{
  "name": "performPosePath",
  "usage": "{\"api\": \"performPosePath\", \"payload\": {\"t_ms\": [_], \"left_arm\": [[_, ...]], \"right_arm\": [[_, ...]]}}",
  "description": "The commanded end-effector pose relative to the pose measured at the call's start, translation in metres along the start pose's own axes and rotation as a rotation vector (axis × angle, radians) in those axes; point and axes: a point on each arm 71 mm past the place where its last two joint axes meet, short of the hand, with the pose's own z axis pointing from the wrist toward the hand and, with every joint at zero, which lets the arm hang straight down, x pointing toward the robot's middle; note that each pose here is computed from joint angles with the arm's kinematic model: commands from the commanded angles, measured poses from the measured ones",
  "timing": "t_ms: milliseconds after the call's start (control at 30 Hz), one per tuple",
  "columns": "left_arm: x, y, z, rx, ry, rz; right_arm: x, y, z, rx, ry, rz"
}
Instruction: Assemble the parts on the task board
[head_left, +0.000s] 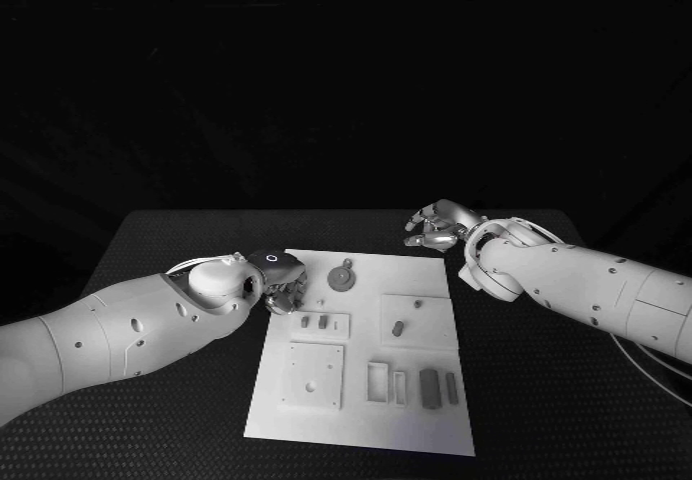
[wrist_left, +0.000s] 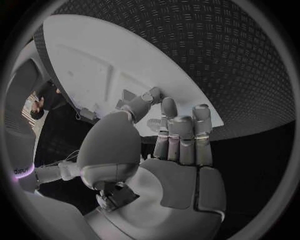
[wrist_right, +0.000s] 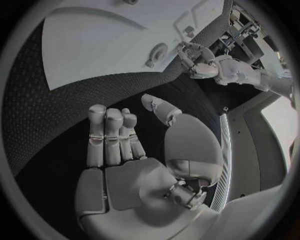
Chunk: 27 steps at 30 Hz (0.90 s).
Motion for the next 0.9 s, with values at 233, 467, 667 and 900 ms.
{"api": "performPosePath", "payload": {"t_ms": [233, 467, 667, 900], "left_arm": [[0.0228, 0.0125, -0.0077, -0.037, -0.01, -0.05], [0.0184, 0.0225, -0.0134, -0.042, -0.107, -0.194], [0.0143, 0.0262, -0.0154, -0.039, -0.173, -0.296], [0.0127, 0.0288, -0.0168, -0.04, -0.2, -0.363]], "right_arm": [[0.0, 0.001, 0.0, -0.01, 0.006, -0.005], [0.0, 0.0, 0.0, -0.008, 0.004, -0.005], [-0.001, -0.001, 0.0, -0.009, 0.003, -0.005], [-0.001, -0.001, 0.0, -0.009, 0.003, -0.005]]}}
